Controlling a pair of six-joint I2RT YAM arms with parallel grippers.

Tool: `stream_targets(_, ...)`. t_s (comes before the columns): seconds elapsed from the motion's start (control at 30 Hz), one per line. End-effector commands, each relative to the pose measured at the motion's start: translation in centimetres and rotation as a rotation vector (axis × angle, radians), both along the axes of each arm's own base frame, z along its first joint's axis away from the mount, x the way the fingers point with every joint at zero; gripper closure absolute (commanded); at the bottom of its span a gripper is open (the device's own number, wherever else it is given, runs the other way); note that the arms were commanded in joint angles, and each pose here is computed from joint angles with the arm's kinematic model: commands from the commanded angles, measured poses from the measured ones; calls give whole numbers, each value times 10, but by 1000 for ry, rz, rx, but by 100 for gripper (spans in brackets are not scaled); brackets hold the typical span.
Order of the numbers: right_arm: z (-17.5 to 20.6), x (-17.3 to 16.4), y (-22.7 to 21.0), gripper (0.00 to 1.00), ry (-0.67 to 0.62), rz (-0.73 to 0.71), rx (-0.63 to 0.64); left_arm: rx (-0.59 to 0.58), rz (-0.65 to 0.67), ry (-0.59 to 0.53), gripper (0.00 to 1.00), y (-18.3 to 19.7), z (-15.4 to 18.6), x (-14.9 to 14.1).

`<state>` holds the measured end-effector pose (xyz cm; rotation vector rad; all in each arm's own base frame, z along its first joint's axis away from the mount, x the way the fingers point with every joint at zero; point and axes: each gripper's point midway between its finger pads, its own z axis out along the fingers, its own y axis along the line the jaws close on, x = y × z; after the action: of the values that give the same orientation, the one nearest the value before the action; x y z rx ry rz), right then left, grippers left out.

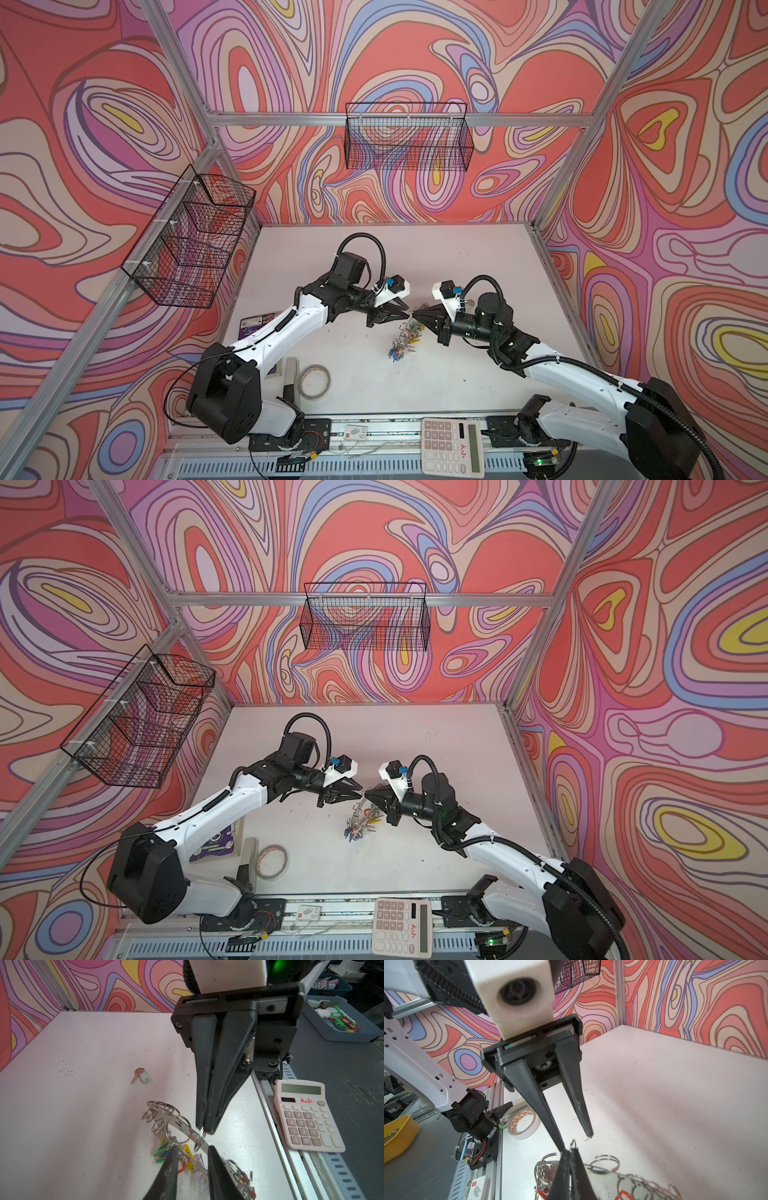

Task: Attach keys to a key ring
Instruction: Pass the keyring.

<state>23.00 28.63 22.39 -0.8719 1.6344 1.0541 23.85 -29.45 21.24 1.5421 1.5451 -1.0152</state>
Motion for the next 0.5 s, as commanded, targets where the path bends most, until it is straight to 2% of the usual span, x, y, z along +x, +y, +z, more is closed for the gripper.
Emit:
stream_targets(0.0, 21, -4, 4, 100, -71, 29, 52, -10, -36, -2, 73, -4, 5, -2)
stream_targets(0.2, 21, -5, 4, 100, -70, 32, 53, 1, -37, -2, 79, -7, 3, 0)
stream_targets(0.47, 18, -4, 4, 100, -68, 33, 45, 18, -42, 20, 98, -9, 2, 1)
